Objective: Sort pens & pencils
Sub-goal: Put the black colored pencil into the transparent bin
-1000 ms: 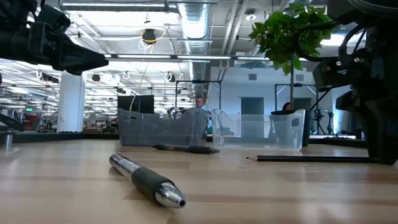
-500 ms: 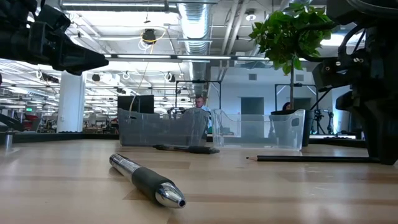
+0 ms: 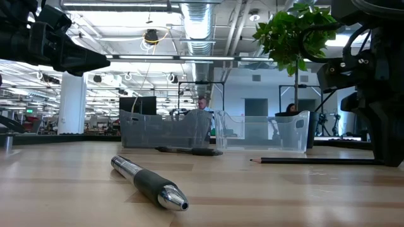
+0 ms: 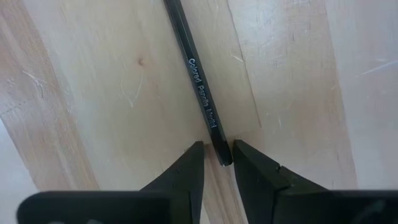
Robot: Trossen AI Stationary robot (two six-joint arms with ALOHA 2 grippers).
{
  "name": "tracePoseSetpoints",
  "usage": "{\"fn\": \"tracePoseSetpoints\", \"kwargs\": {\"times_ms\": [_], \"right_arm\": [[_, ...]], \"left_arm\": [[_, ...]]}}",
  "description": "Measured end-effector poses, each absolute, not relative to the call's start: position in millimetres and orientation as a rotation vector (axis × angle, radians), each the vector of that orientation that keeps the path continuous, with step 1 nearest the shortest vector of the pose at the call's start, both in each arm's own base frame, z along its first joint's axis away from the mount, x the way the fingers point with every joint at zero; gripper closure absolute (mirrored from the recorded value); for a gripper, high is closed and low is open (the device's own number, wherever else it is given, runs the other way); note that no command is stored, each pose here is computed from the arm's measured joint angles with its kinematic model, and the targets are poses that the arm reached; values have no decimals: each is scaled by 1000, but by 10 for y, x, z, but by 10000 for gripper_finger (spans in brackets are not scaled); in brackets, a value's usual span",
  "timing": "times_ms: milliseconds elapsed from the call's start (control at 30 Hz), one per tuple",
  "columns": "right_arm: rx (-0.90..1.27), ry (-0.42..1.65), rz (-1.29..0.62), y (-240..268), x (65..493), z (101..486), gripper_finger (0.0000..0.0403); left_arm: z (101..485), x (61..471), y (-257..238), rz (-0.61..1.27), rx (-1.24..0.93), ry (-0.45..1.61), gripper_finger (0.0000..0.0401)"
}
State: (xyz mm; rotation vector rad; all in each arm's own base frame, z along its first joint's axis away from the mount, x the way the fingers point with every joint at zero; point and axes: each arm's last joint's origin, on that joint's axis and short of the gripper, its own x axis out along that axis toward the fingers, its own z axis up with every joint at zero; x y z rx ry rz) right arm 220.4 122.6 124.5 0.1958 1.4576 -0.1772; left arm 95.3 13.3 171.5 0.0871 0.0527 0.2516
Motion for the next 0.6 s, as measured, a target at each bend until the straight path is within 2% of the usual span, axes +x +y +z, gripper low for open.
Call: {"fn": "tracePoseSetpoints", "kwargs": {"times_ms": [267, 600], "right_arm": [[195, 1456, -178, 1226, 2205, 1246, 337], [196, 1456, -177, 1226, 2205, 1246, 343]], "left_arm": [[1716, 952, 133, 251, 87, 52, 227], [1716, 953, 133, 251, 87, 53, 227]]}}
